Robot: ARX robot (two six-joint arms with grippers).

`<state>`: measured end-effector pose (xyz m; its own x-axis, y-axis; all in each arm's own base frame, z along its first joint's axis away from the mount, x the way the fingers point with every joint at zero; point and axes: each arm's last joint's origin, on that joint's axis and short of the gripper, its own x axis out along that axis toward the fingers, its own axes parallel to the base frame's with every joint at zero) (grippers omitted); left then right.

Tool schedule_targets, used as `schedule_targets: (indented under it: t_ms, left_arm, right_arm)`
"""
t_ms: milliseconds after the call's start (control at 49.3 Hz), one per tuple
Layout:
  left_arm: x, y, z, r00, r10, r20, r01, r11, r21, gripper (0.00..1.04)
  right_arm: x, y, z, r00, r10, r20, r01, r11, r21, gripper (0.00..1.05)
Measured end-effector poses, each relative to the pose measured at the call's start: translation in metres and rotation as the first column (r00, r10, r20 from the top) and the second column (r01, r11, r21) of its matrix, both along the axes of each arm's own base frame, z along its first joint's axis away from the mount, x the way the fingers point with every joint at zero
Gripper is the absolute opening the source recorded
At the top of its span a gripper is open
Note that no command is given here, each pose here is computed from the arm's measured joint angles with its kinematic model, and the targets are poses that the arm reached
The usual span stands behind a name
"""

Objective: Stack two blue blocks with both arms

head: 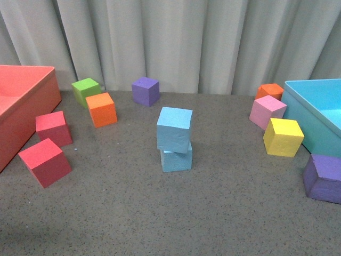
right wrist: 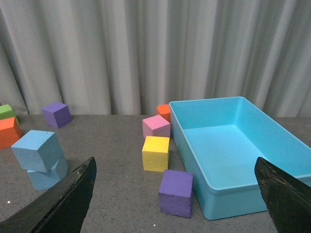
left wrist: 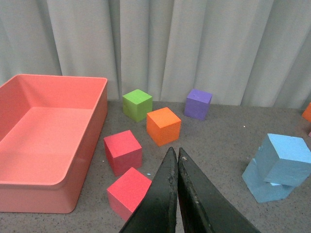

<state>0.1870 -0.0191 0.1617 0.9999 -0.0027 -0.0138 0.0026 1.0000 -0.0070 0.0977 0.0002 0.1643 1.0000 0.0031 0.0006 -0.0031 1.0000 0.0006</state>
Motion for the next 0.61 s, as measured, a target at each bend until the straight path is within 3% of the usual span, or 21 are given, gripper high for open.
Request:
schedule_targets:
  t_ms: [608]
  left_arm:
    - [-0.048,0.019,0.007,1.0,0.0,0.02,0.0,1.0,-0.001,0.04]
  right_arm:
    - [0.0,0.0,0.0,1.0,0.0,0.0,0.0,1.0,0.0,0.95]
